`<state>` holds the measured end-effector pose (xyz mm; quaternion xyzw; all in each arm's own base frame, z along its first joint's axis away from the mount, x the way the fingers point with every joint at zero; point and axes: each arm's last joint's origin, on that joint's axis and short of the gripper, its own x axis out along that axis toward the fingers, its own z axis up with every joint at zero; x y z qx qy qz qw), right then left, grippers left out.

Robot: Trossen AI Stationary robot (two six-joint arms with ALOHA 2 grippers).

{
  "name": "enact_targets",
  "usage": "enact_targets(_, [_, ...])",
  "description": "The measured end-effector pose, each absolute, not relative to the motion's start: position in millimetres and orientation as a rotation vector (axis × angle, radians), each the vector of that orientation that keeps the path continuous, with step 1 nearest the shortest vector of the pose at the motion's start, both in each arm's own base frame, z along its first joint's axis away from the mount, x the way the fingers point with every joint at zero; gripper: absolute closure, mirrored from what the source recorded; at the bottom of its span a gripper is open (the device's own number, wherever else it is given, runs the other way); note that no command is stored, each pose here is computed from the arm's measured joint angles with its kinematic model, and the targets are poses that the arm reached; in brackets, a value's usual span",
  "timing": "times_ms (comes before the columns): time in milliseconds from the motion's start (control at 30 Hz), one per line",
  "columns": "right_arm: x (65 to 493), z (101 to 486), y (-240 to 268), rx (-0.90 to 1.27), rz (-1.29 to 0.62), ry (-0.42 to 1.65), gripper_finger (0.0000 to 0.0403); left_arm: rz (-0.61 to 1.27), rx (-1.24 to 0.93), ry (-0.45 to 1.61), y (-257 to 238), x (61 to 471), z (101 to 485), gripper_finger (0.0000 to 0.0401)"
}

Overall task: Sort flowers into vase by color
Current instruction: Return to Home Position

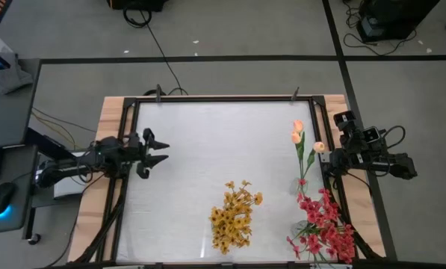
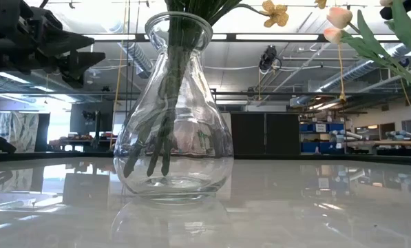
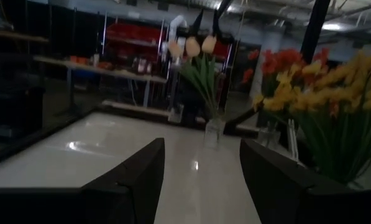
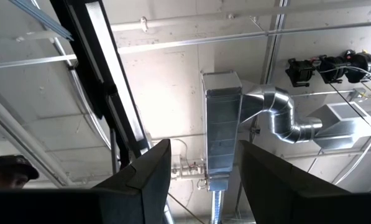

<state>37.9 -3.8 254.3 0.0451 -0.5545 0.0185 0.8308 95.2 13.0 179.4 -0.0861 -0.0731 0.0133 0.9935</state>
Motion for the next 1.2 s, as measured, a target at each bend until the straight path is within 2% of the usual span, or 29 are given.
enact_targets(167, [37.9,254.3,-3.8,0.096,0.039,-1.176,0.0210,0.037,-0.184,-0.044,13.2,96.2,169.4,0.0186])
enact_targets(1200, [37.9,254.3,-3.8,0.096,0.039,-1.177,0.0210,0.038,-0.164,-0.039,13.2,96.4,168.8,0.0186])
